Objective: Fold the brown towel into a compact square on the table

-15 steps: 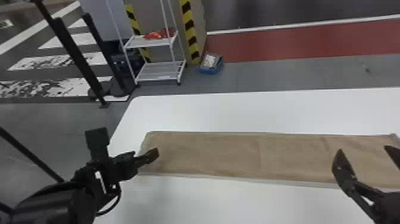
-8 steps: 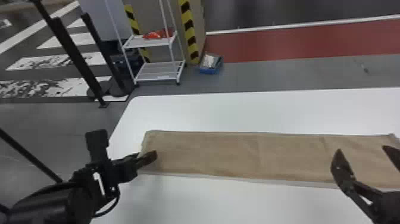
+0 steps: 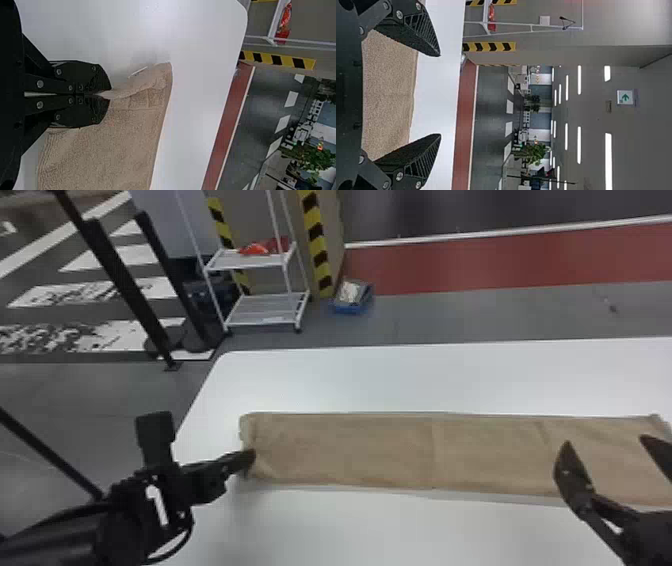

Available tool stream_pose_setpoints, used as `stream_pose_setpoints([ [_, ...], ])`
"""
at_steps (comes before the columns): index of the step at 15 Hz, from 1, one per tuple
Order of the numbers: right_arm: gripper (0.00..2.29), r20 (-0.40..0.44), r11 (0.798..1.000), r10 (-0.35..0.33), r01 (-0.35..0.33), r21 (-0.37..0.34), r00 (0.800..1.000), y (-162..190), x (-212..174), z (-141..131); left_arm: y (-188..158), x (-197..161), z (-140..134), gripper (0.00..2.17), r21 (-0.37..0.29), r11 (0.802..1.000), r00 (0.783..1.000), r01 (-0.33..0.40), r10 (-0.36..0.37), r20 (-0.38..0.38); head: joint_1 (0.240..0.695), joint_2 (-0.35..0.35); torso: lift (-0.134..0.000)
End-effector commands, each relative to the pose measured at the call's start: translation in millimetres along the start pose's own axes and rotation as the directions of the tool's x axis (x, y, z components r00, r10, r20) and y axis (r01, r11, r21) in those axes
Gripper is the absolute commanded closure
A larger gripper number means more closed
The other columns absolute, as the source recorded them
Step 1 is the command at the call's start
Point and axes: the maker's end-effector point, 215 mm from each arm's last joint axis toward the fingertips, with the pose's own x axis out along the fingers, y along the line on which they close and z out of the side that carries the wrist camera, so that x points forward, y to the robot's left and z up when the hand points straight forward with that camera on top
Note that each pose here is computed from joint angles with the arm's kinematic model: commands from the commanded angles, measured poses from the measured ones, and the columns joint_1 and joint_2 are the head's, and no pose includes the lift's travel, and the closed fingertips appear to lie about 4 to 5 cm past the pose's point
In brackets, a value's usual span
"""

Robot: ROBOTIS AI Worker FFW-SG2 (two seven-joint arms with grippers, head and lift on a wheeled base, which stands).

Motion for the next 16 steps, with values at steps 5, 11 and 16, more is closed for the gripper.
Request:
stream_pose_setpoints([
  [5, 0.18, 0.001, 1.0, -0.002, 0.002, 0.004, 1.0, -0.1, -0.4, 0.0, -19.8, -41.4, 50.7, 2.14, 0.043, 0.999, 0.998, 0.021, -0.023, 0.055, 0.695, 0.245, -0.125],
  [11, 0.18, 0.01, 1.0, -0.001, 0.0, 0.008, 1.0, 0.7, -0.7, 3.1, -98.4, -74.0, 84.9, 2.14, 0.13, 0.986, 0.992, 0.107, -0.115, 0.057, 0.695, 0.211, -0.125],
  [16, 0.18, 0.006, 1.0, -0.028, 0.028, 0.004, 1.0, -8.9, -5.7, 3.5, -230.7, -60.7, 97.8, 2.14, 0.268, 0.936, 0.968, 0.228, -0.248, 0.044, 0.695, 0.082, -0.125],
])
